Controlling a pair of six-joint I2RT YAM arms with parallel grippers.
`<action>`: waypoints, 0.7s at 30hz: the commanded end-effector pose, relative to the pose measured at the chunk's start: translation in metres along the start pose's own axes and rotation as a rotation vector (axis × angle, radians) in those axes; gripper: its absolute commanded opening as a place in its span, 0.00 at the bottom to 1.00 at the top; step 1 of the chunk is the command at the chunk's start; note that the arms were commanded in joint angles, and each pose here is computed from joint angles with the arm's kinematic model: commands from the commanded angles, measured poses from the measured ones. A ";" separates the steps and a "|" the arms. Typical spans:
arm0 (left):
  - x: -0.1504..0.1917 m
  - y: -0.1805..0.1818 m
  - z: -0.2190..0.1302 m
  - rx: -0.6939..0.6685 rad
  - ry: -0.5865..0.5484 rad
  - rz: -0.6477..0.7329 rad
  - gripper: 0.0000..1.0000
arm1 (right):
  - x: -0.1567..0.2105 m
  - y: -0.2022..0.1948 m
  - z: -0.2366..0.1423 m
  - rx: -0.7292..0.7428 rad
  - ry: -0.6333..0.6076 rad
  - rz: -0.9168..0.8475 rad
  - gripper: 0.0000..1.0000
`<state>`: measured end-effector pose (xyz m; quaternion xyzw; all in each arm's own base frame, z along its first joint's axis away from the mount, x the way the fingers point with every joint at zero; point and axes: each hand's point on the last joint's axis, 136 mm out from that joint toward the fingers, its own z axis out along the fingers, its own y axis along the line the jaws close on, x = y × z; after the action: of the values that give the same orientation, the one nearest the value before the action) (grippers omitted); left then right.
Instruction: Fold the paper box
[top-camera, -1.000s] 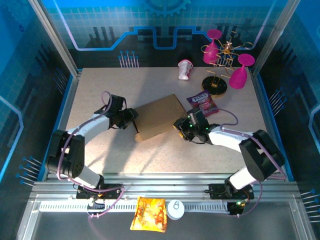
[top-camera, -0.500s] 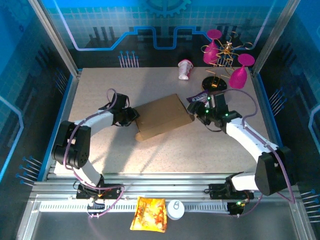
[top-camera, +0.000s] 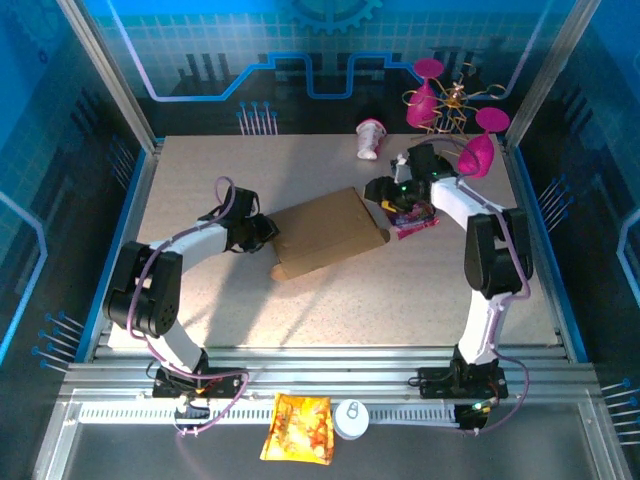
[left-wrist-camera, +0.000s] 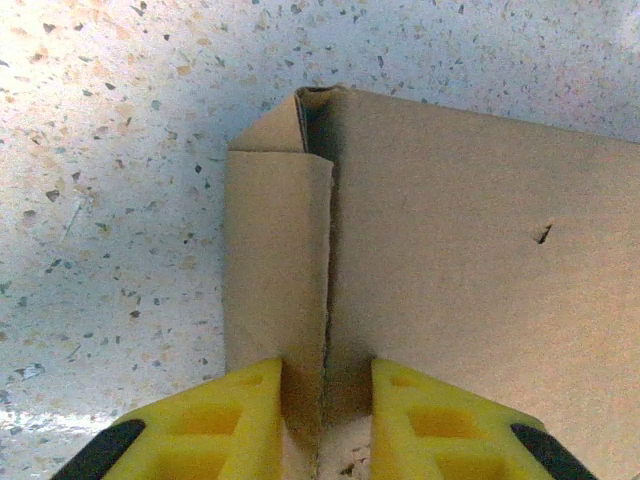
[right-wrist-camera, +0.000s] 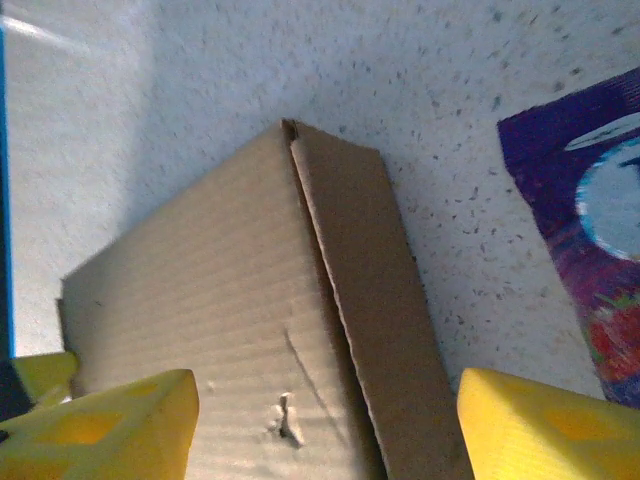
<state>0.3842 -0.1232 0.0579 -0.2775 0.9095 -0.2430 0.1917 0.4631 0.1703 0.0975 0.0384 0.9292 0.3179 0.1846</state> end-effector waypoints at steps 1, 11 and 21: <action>0.018 0.032 0.010 -0.102 0.037 -0.027 0.23 | 0.011 0.001 0.011 -0.001 0.084 -0.080 0.71; 0.032 0.058 0.003 -0.136 0.023 -0.065 0.14 | 0.013 0.003 0.012 -0.104 0.136 -0.142 0.79; 0.035 0.070 -0.005 -0.068 -0.010 -0.049 0.04 | 0.015 0.007 0.012 -0.181 0.227 -0.187 0.82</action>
<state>0.3654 -0.1072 0.0565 -0.2903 0.8866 -0.2648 0.2440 0.4621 0.1828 0.0973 -0.0790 0.9157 0.3652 0.1479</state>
